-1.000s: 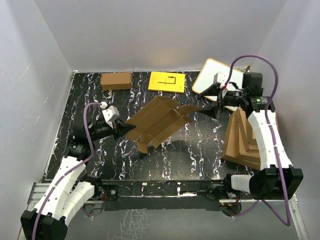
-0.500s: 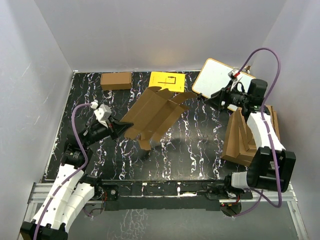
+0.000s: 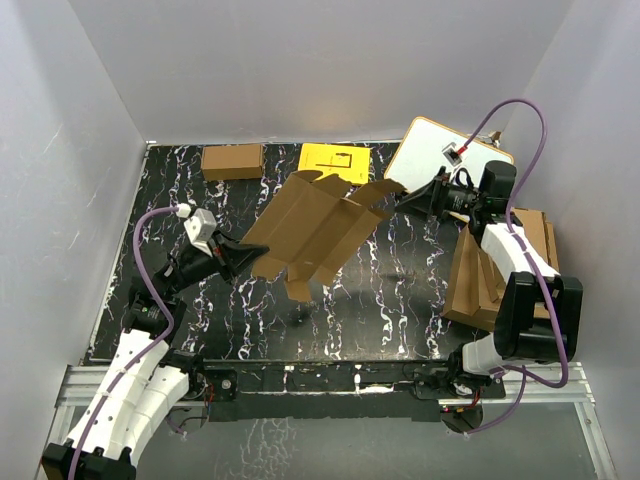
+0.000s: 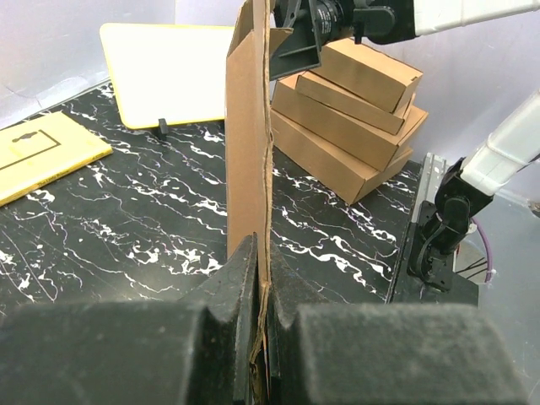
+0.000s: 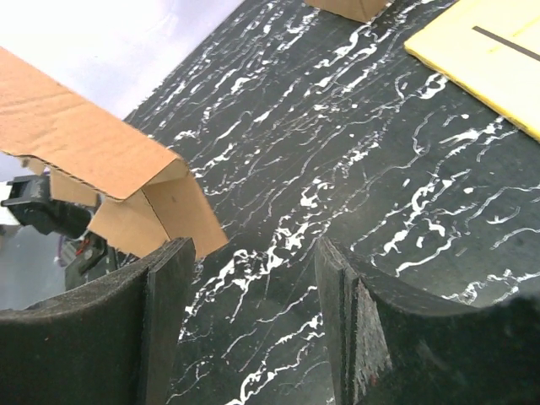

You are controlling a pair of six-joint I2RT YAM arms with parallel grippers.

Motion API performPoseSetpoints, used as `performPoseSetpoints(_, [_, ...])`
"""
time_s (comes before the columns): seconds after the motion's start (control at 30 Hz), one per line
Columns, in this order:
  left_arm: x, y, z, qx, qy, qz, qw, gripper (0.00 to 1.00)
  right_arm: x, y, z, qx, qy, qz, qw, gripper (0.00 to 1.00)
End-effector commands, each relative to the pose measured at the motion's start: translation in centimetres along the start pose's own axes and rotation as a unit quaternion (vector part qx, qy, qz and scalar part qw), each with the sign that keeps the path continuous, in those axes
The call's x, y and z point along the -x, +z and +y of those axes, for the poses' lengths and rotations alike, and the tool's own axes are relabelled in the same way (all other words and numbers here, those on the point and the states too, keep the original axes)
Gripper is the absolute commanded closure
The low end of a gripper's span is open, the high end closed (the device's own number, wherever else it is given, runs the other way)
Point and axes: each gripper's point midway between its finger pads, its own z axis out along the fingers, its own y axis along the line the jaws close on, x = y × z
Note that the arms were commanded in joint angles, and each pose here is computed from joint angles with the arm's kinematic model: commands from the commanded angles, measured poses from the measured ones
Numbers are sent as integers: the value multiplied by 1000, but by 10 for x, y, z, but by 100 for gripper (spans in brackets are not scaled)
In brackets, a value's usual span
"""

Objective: Fold the paper box

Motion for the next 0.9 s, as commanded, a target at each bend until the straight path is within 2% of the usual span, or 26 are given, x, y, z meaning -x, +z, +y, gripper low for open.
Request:
performPoseSetpoints(0.0, [15,0,-10,-24,19,-25,999,100,11,-1,29,60,-32,-13,998,36])
performPoseSetpoints(0.47, [19,2,-13,-37,19,-36,998,100,6,5,46,102,-29,-1,994,36])
performPoseSetpoints(0.63, [22,3,-18,-56,17,-46,997,100,0,11,46,115,-11,7,993,34])
performPoseSetpoints(0.87, [22,5,-24,-81,7,-51,995,100,4,13,63,144,-22,6,989,34])
